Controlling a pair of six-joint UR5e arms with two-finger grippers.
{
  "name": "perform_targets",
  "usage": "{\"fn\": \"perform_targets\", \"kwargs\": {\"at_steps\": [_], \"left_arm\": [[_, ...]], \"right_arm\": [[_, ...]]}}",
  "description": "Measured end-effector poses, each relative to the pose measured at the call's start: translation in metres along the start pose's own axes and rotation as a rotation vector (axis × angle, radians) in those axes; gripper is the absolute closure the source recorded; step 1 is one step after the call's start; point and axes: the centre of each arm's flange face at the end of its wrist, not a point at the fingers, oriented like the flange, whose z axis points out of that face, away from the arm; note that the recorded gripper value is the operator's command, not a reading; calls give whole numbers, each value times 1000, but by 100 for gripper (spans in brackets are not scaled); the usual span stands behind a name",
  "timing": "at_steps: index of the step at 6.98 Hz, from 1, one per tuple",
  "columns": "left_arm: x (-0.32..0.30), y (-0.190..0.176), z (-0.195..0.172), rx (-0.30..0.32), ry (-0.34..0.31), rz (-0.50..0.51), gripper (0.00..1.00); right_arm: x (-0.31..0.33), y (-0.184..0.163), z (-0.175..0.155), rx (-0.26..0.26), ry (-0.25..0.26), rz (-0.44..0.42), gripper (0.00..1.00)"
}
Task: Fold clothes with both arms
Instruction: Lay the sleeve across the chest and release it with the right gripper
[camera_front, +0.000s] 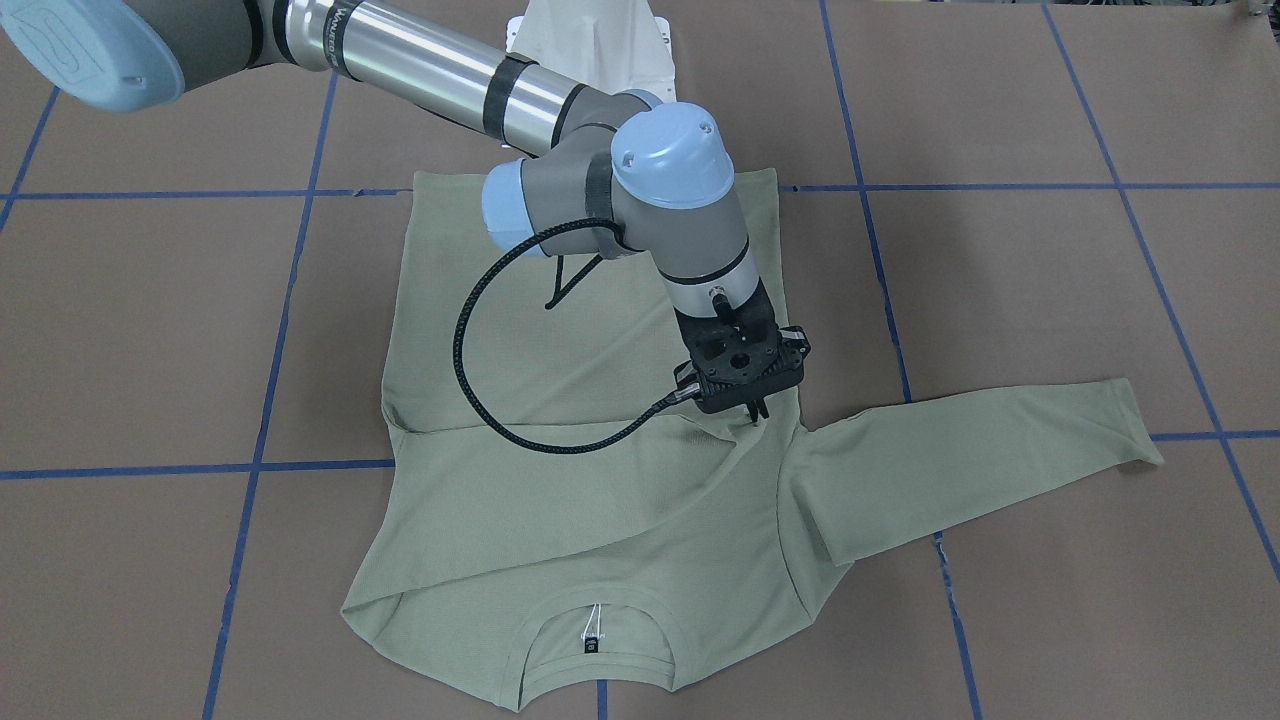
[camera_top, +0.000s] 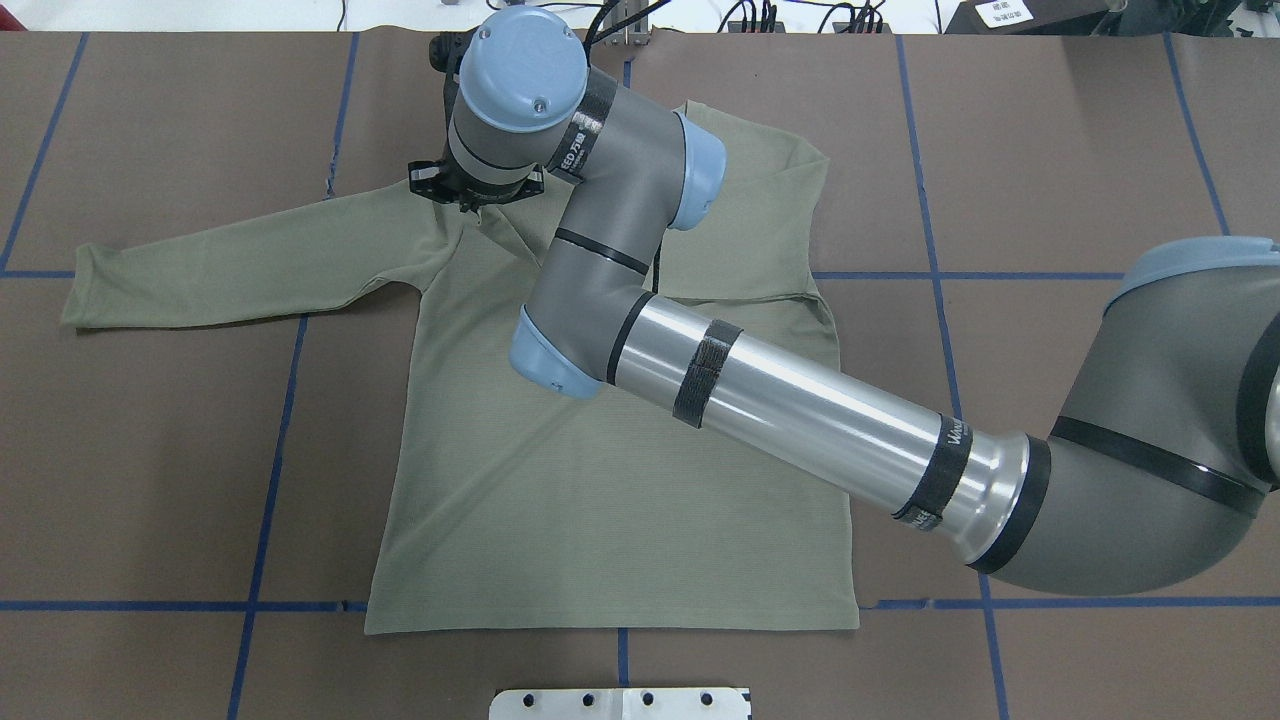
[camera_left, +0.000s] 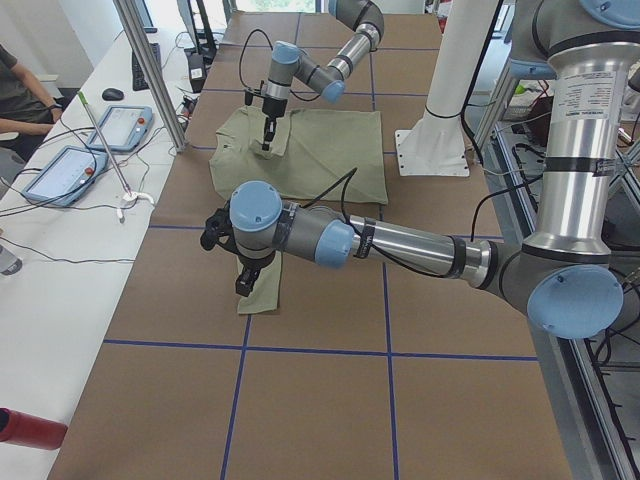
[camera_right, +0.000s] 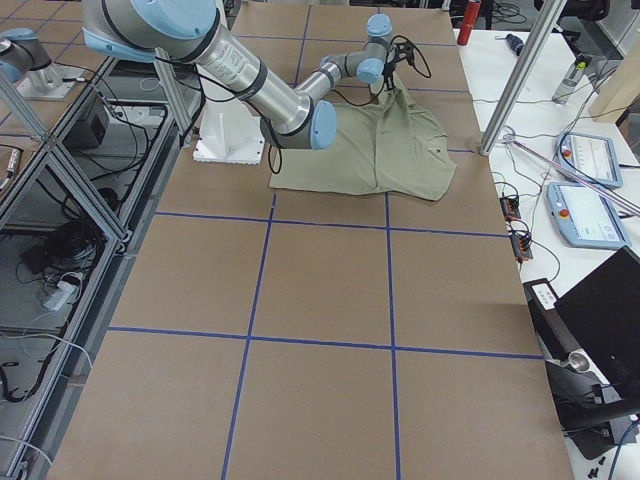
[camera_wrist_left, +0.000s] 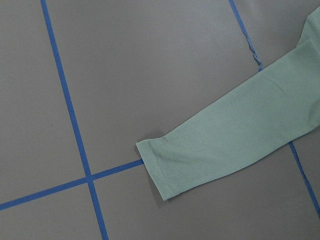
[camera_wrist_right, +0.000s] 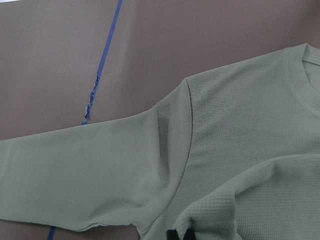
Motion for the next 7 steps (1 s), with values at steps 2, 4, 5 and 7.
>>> {"fn": "perform_targets", "kwargs": {"at_steps": [2, 4, 5, 7], "left_arm": [[-2, 0, 1, -2, 0, -4, 0], [-2, 0, 2, -3, 0, -5, 0], [-2, -1, 1, -2, -1, -4, 0], [-5, -3, 4, -4, -1, -6, 0]], "right_arm": [[-5, 11, 8, 4, -14, -11, 1], [-21, 23, 11, 28, -14, -25, 0], [-31, 28, 10, 48, -15, -17, 0], [-42, 28, 6, 63, -23, 36, 0]]}}
